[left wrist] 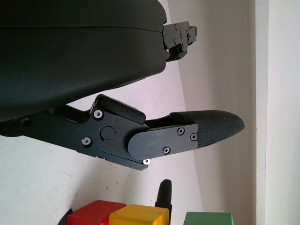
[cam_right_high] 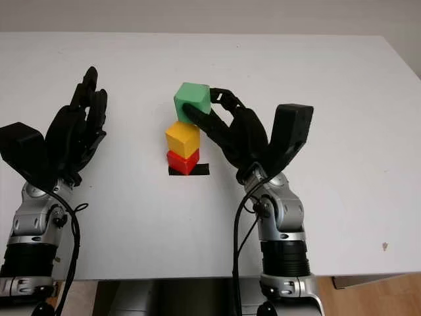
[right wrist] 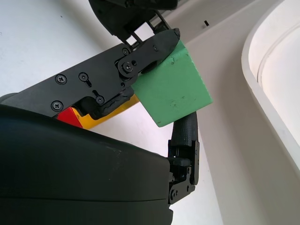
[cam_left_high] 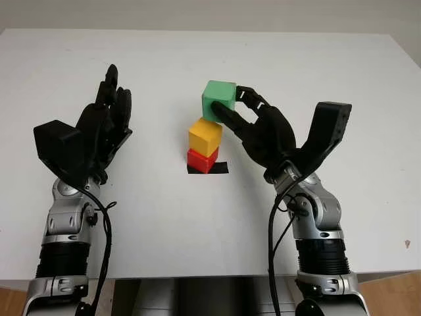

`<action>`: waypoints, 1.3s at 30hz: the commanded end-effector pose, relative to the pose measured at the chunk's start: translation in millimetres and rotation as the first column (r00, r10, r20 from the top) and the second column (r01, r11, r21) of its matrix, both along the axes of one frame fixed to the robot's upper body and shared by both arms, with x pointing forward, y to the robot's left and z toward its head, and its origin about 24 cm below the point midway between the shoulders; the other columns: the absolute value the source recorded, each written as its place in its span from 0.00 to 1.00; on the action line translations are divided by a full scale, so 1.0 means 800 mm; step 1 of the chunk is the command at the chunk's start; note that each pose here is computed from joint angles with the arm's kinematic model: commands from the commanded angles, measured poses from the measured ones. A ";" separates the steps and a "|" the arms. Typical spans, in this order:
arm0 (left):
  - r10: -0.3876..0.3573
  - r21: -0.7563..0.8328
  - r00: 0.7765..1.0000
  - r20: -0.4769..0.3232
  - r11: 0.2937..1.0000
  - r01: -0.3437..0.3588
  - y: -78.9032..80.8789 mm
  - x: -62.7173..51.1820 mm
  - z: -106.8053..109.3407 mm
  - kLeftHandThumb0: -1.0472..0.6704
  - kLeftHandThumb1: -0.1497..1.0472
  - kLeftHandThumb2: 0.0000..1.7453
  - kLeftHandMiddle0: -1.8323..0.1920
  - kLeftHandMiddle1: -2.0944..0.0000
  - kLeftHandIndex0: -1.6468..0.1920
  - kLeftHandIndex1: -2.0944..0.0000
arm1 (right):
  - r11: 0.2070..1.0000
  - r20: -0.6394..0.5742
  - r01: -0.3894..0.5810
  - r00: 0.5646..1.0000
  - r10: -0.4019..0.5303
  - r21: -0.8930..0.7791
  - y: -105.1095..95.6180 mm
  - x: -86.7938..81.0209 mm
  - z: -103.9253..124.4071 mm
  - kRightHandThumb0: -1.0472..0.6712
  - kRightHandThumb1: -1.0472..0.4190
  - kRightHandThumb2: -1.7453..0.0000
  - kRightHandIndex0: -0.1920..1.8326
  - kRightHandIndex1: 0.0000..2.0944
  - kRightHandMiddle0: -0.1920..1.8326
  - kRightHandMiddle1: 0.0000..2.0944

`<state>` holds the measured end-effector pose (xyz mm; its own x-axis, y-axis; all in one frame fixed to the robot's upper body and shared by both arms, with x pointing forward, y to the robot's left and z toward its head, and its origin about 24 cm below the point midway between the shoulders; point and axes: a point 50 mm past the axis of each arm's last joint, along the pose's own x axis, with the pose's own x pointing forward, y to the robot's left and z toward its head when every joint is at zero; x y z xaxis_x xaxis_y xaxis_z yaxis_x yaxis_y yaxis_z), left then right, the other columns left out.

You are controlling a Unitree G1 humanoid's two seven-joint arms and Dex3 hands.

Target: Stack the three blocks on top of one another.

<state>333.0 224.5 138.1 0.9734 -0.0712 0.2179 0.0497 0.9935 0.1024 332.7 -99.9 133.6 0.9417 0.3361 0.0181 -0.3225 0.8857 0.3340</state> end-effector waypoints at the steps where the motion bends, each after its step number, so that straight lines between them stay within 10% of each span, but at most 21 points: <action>1: -0.003 0.005 1.000 -0.007 1.000 0.003 -0.001 -0.002 -0.005 0.16 1.00 0.33 0.98 0.97 0.97 0.97 | 1.000 0.009 -0.011 1.000 0.011 0.000 0.001 -0.002 0.002 0.34 0.04 0.97 0.22 0.02 0.22 0.83; 39: -0.004 -0.004 1.000 -0.009 1.000 0.004 -0.006 -0.003 -0.006 0.15 1.00 0.33 0.98 0.97 0.98 0.98 | 0.992 -0.011 -0.047 0.999 0.046 -0.118 0.001 0.006 -0.010 0.34 0.06 0.97 0.21 0.02 0.22 0.85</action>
